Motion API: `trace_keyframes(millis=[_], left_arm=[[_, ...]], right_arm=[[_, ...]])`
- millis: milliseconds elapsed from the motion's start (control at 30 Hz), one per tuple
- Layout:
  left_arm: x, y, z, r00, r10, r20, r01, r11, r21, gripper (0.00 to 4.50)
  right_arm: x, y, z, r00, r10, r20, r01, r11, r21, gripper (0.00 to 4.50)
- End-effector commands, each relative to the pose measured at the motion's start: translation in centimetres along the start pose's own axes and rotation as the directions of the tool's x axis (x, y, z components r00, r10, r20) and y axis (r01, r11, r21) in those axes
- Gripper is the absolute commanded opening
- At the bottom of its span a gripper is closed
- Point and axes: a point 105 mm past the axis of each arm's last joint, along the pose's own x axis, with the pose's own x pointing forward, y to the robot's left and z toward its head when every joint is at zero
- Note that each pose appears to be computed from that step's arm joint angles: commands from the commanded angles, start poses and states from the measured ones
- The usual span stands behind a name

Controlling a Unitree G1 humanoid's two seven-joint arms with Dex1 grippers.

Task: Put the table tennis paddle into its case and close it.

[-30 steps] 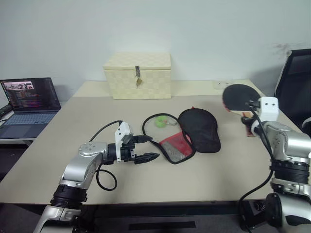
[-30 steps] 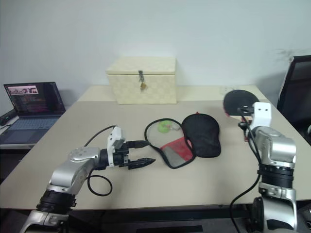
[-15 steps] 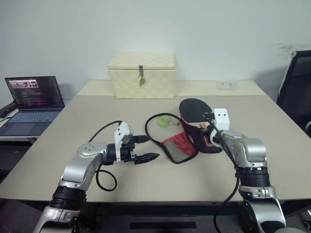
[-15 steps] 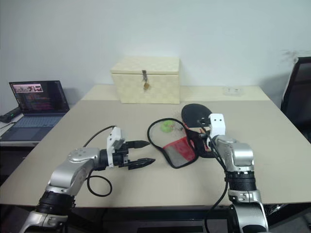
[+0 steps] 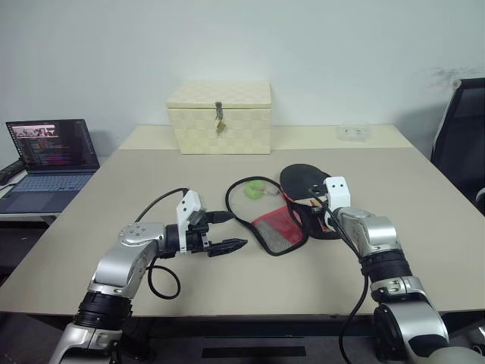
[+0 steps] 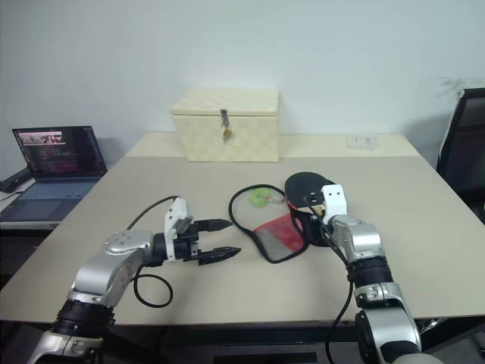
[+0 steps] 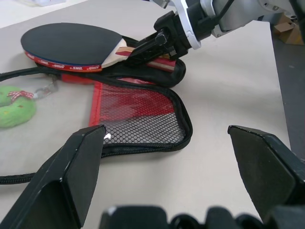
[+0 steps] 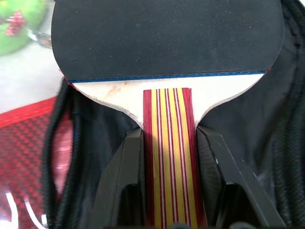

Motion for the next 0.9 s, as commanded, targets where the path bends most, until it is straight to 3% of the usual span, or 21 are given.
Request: trace_keyframes(millis=[33, 333, 900], left_arm=[[-1.8, 0.8, 2.9, 0.998, 0.041, 0.054, -0.044, 0.996, 0.071, 4.5], [-3.2, 1.8, 5.4, 0.993, 0.08, 0.092, -0.091, 0.988, 0.123, 4.5], [-2.7, 2.0, 5.0, 0.993, 0.078, 0.092, -0.088, 0.989, 0.119, 4.5]], right_arm=[[-0.8, -0.3, 3.1, 0.995, 0.003, 0.098, 0.001, 0.999, -0.036, 1.1], [-0.7, -1.2, 2.1, 0.998, -0.012, 0.063, 0.016, 0.999, -0.052, 1.1], [-0.5, -2.1, 0.5, 0.999, -0.038, -0.002, 0.038, 0.999, -0.037, 1.1]])
